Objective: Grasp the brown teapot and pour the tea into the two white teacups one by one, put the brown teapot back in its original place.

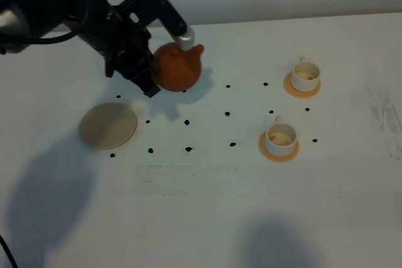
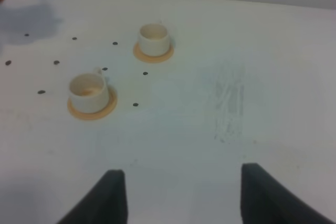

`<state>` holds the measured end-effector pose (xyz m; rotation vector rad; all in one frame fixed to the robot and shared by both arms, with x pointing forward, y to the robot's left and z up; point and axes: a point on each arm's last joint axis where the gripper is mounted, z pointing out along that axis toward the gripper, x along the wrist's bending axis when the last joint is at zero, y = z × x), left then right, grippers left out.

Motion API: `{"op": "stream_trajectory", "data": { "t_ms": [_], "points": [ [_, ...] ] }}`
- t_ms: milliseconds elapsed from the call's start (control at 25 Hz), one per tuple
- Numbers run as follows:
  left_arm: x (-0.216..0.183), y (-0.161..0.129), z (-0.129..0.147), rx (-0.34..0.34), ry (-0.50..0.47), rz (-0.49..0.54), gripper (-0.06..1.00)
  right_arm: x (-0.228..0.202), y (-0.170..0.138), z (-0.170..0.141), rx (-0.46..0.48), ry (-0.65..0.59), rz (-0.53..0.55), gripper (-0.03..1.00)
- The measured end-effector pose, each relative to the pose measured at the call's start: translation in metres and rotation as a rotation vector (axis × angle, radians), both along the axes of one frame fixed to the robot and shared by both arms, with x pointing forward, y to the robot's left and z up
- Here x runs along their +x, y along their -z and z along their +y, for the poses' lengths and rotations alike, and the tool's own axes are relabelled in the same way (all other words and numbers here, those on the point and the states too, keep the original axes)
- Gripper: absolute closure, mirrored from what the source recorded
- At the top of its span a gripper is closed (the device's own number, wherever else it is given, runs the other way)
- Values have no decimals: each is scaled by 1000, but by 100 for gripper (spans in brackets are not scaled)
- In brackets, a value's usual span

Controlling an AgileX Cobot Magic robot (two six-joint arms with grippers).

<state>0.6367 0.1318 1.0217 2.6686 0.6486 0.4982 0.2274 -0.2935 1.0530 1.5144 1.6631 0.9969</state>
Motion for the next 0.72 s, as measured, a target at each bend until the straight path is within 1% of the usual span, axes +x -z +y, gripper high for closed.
{"op": "stream_trajectory", "data": {
  "t_ms": [160,360,560,720],
  "points": [
    [3,8,-23,-13,70,26,83,0,0,0,0,0,0,50],
    [2,15,-46,-4,173,28,83,0,0,0,0,0,0,50],
    [-2,18,-58,3,256,23,83,0,0,0,0,0,0,50],
    [-5,19,-62,18,300,15,83,0,0,0,0,0,0,50]
  ]
}}
